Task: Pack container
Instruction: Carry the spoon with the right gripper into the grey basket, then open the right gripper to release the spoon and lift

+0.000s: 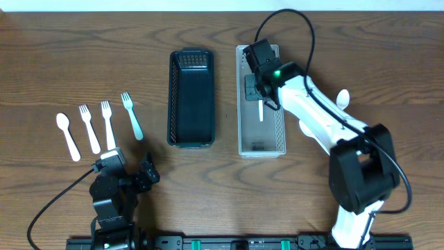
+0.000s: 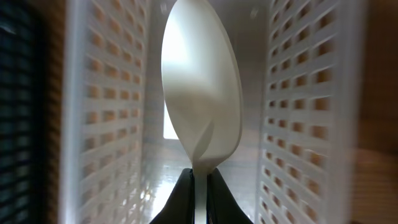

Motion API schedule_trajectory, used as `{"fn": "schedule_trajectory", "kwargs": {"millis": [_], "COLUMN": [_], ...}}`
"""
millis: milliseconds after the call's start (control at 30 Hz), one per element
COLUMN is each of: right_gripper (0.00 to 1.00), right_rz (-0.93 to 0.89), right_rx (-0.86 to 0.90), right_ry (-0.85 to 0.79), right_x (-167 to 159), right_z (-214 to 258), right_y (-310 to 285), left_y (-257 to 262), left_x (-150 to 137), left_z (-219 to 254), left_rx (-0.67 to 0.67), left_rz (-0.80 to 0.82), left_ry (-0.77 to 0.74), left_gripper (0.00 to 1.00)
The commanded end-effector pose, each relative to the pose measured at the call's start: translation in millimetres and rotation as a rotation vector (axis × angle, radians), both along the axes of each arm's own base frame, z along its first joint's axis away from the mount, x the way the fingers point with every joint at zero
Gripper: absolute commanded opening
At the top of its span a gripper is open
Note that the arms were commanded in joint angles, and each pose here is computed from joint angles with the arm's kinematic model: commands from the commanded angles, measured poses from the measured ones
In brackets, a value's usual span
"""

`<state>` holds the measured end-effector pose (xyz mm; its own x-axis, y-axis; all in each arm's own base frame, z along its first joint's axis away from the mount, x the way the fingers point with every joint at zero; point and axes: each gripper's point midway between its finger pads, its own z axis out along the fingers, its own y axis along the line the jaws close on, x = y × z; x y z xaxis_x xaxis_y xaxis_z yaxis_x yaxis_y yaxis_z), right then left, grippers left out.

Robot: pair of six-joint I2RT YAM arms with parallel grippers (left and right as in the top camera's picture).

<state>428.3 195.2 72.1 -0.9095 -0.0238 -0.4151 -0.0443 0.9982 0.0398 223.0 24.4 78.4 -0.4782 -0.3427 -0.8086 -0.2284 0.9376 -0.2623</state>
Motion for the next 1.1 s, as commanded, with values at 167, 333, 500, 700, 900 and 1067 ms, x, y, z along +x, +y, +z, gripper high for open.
{"fn": "schedule_trajectory", "kwargs": {"millis": [167,333,500,700,900,1067], "right_gripper": [0.01,0.20,0.27,0.30,0.59,0.71], "right_rz": [-0.010,-0.006,-0.006,0.089,0.166,-0.016], "right_rx": [0.009,0.018,0.018,0.000,-0.011,-0.036], "right_ry": [0.061,0.066,0.066,0.011,-0.138,-0.137], "right_x": [-2.7,-3.5,-3.6,4.1,15.7,4.1], "right_z": [-23.5,-23.7,-23.7,-3.8,81.6,127.8], "right_y": [1.9,3.6,3.5,6.2,-10.2,-96.2], "left_y": [1.1,1.2,1.1,1.2,1.2,1.2], "left_x": [-1.7,-1.7,-1.7,-1.7,-1.7,-1.7], "left_z": [-2.3,-2.3,-2.3,-2.3,-2.3,-2.3], "left_rx": [-0.011,-0.010,-0.011,-0.010,-0.010,-0.010], "left_rz": [0.012,0.012,0.012,0.012,0.012,0.012], "left_ry": [0.013,0.013,0.013,0.013,0.013,0.013], "left_gripper": [0.98,0.98,0.98,0.98,0.98,0.98]}}
